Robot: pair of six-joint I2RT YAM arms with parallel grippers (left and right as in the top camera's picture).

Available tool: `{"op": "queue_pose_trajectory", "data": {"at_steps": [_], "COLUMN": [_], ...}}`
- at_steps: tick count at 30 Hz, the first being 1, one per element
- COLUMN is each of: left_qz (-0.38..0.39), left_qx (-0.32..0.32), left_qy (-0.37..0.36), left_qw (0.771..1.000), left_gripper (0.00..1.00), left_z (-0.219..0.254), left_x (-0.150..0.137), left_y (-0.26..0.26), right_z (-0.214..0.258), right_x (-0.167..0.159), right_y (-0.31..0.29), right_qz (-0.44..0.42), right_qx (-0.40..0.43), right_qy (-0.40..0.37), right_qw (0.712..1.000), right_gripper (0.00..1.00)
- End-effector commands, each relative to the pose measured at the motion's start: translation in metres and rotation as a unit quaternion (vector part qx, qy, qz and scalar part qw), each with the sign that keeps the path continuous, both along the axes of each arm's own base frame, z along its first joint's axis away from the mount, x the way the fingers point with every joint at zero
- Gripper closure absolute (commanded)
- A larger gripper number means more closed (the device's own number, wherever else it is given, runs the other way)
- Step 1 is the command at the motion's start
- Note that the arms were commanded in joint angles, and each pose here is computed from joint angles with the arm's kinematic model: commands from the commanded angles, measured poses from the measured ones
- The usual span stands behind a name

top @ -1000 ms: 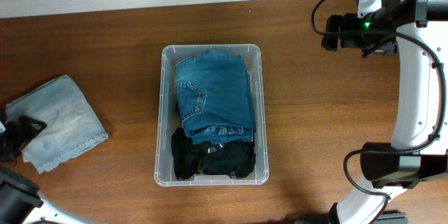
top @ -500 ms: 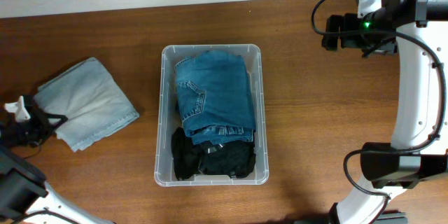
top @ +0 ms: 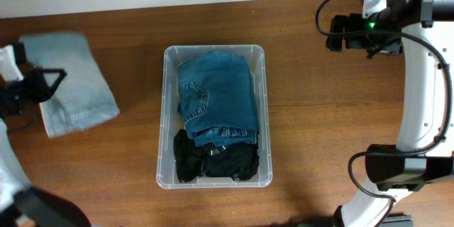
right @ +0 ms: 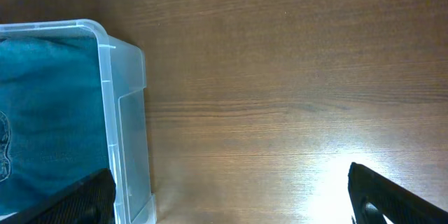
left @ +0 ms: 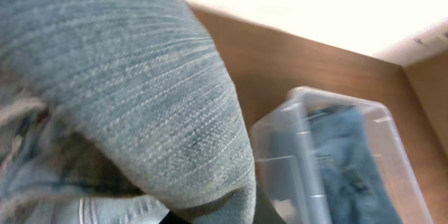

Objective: Pack container
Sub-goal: 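Lift the light-blue jeans and lay them on top in the box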

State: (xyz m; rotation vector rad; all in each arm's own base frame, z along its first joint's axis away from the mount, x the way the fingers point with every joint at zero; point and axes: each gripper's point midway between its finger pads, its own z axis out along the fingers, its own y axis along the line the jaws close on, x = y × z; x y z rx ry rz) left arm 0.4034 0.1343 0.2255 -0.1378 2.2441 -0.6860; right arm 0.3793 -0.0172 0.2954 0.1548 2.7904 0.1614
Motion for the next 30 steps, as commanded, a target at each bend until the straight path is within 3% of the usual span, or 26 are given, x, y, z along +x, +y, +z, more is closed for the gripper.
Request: {"op": "queue_pose_trajectory", "data": {"at_steps": [1, 6, 14, 21, 30], "left_qz": [-0.076, -0.117, -0.197, -0.253, -0.256], "left_qx": [0.061, 0.117, 0.124, 0.069, -0.024], "left_qy": [-0.12, -0.177, -0.242, -0.141, -0.015], "left_qw": [0.988, 0.97, 0.942, 0.955, 0.966], "left_gripper": [0.99, 0.99, 0.99, 0.99, 0.99], "left_z": [0.098, 0.148, 0.192, 0.16, 0.134], "left_x": [-0.017, -0.046, -0.11, -0.152, -0.148], "left_y": [-0.077, -0.14, -0.222, -0.255, -0.291], "right_z": [0.005, 0.005, 0.005, 0.005, 0.005], "right_x": [-0.002, -0.002, -0.002, -0.002, -0.002], "right_y": [-0.002, -0.002, -0.002, -0.002, -0.002], "right_qz": [-0.004, -0.004, -0.004, -0.004, -0.004], "right_qx": [-0.003, -0.003, -0.003, -0.003, -0.003], "right_qy": [-0.007, -0.006, -0.006, -0.006, -0.006], "right_qw": [1.0, 1.0, 1.0, 1.0, 1.0], "right_gripper": [0.01, 0.01, 0.01, 0.01, 0.01]}}
